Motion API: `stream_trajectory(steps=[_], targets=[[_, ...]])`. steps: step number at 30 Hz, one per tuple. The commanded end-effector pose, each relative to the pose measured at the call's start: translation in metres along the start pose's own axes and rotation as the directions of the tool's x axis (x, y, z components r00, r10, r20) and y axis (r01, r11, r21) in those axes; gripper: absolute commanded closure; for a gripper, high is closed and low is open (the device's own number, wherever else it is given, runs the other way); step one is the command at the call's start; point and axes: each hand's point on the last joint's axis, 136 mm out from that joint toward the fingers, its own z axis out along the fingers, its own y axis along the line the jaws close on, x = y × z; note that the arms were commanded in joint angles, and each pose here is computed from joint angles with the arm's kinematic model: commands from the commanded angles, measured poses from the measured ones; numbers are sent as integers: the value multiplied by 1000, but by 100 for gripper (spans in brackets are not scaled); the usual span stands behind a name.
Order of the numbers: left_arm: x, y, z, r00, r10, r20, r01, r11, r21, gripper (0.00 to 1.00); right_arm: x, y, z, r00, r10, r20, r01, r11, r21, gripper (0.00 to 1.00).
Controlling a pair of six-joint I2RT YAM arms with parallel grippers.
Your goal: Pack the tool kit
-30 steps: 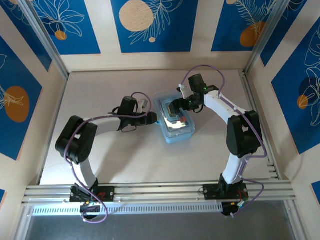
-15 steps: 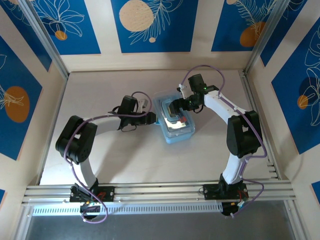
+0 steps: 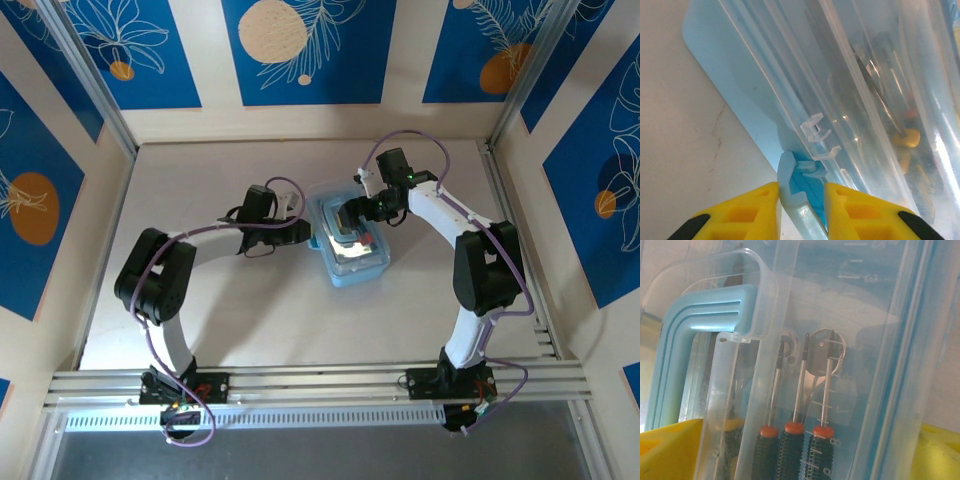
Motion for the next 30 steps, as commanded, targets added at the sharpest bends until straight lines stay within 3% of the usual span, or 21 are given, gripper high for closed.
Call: stream_trajectory(steps=[1,30], targets=[[-4,-11,-5,1000,25,-3,-25,999,36,75,60,17,28,974,48,-223,-69,994,-85,6],[-12,-19,-27,998,56,8,-56,998,15,72,62,16,32,974,56,-221,-78,992,-95,6]])
